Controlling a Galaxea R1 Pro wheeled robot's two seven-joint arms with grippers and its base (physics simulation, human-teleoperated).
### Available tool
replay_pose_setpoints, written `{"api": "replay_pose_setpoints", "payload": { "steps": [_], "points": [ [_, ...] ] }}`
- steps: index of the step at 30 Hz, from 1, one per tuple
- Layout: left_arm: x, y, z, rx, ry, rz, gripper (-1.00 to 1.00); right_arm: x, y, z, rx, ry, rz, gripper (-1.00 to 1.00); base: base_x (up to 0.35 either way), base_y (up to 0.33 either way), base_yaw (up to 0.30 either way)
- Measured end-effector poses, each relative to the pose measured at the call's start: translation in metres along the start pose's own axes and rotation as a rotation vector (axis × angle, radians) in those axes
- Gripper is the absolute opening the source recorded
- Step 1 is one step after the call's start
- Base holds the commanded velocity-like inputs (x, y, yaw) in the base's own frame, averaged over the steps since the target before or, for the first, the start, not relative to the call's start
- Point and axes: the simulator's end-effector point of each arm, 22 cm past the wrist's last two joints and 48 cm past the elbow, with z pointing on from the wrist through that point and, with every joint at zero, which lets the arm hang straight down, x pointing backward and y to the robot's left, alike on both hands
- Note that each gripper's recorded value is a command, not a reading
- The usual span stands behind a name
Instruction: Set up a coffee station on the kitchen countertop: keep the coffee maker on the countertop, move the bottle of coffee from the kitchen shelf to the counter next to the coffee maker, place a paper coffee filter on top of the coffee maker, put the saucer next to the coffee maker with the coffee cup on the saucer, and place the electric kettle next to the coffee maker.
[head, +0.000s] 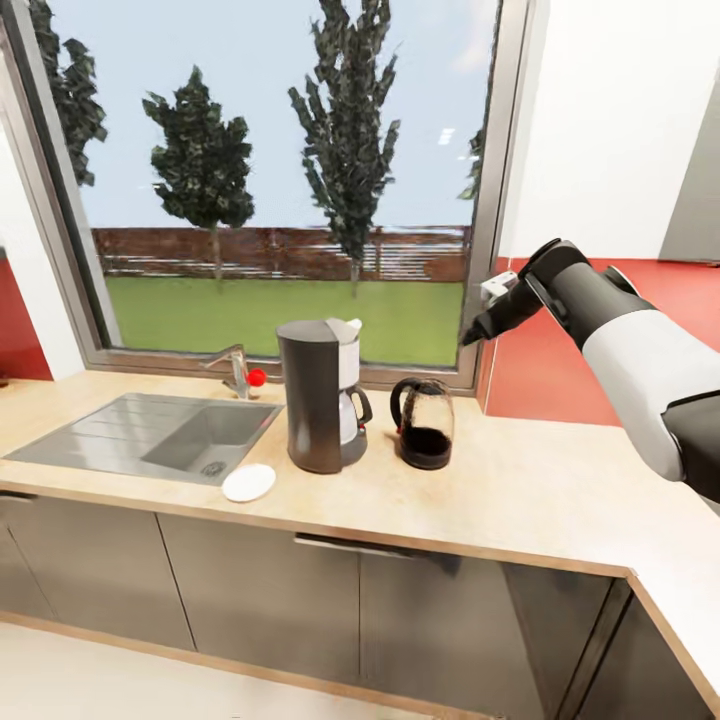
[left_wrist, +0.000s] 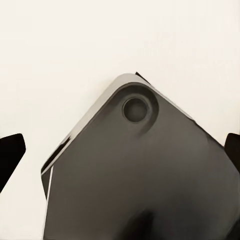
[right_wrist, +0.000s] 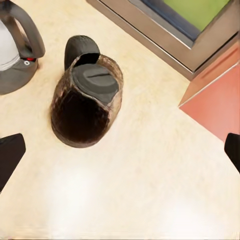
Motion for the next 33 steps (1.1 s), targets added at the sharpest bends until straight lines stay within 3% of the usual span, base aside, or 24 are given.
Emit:
{"api": "replay_pose_setpoints", "payload": {
  "steps": [19,33],
  "points": [
    [-0.022,0.003,0.004,0.008,-0.044,-0.008,1.0,0.014,0.0,-0.016,0.001,0.06,0.078,1.0,-0.325,0.08,0.0],
    [-0.053,0.024,0.009,-0.009,-0.09,-0.004,1.0,0.101,0.016,0.014,-0.055,0.296,0.191,1.0,-0.277,0.195,-0.022]
  ]
}}
